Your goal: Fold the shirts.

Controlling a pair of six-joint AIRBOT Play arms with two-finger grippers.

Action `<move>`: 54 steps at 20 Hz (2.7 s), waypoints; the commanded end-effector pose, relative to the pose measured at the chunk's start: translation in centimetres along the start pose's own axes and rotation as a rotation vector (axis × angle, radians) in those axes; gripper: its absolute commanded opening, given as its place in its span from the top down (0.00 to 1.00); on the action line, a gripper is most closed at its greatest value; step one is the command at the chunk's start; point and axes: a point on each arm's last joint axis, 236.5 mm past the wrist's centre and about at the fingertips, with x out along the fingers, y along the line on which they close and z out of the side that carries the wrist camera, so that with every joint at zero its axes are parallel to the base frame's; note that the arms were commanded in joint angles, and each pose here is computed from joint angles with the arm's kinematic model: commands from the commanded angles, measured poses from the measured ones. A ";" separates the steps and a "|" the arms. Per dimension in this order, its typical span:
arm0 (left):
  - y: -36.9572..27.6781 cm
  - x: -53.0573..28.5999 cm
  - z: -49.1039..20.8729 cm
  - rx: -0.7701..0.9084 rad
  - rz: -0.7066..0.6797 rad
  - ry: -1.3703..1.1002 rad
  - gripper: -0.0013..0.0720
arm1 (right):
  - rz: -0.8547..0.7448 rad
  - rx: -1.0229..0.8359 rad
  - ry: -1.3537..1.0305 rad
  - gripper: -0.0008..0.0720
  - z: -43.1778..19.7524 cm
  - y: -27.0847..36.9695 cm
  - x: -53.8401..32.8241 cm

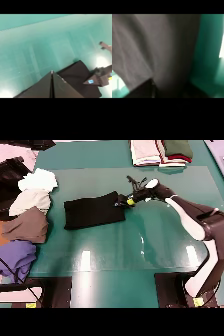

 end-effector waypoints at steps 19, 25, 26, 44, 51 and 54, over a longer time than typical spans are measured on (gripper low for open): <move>-10.7 1.7 -1.9 0.137 -0.173 0.045 0.96 | -0.713 0.378 -0.774 0.96 -7.2 -19.8 -49.0; -12.5 1.7 -1.9 0.155 -0.201 0.032 0.96 | -0.790 0.708 -0.908 0.96 -19.5 -25.4 -52.5; -12.5 1.7 -1.9 0.155 -0.201 0.032 0.96 | -0.785 0.737 -0.904 0.96 -20.6 -25.7 -51.7; -12.4 1.7 -2.7 0.187 -0.200 0.065 0.96 | -0.645 0.405 -0.871 0.32 -11.6 -13.1 -52.5; -12.3 1.7 -2.7 0.186 -0.199 0.065 0.96 | -0.380 -0.040 -0.542 0.33 -5.2 0.6 -34.8; -12.3 1.7 -2.6 0.185 -0.199 0.060 0.95 | -0.324 -0.177 -0.458 0.43 -5.6 5.0 -29.9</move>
